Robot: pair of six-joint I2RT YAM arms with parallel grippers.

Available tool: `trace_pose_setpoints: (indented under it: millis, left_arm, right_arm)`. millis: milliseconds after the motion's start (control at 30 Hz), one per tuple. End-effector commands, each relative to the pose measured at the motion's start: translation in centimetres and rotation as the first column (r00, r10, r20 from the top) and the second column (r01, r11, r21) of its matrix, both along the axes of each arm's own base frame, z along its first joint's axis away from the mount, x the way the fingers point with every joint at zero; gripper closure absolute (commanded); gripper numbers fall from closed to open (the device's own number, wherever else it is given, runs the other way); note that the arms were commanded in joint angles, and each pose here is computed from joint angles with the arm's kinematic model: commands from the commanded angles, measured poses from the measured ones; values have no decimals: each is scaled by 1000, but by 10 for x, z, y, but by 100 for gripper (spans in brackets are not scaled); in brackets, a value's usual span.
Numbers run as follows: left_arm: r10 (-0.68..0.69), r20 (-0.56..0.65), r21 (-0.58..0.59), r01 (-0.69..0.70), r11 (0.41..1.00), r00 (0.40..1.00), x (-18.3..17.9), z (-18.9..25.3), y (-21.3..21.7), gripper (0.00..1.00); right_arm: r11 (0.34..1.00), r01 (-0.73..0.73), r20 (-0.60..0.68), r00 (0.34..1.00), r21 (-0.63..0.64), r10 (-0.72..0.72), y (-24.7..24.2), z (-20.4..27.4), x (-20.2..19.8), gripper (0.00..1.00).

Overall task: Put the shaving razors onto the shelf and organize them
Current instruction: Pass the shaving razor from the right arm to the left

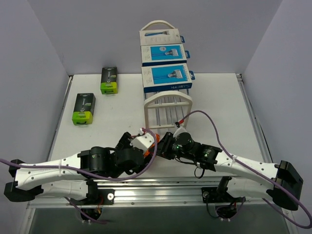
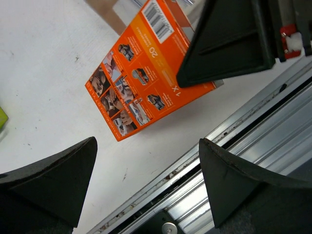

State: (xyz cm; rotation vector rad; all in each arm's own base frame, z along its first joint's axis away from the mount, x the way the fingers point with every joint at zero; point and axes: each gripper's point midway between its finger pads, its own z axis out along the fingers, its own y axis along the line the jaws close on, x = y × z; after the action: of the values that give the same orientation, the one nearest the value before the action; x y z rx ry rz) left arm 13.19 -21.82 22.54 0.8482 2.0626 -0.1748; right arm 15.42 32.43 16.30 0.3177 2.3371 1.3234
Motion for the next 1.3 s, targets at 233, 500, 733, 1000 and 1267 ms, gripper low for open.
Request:
trace_pose_setpoints:
  millis: [233,500,733,1000,1267]
  left_arm:
    - [-97,130,35,93,995,987,-14,13,-14,6]
    - [-164,131,134,147,980,978,-27,-10,-35,6]
    - [-111,166,200,77,977,980,-20,-19,-30,6]
    - [-45,247,302,-33,953,968,-8,-22,-20,0]
    - [29,335,328,-146,933,942,0,-13,-8,39]
  right_arm:
    - [988,-117,60,992,101,112,11,45,-1,100]
    - [984,-125,63,991,125,118,6,60,-6,100]
    - [979,-136,71,989,152,127,1,70,-12,100]
    - [960,-236,74,971,149,228,2,82,-30,100]
    - [950,-247,45,969,192,243,2,76,-37,100]
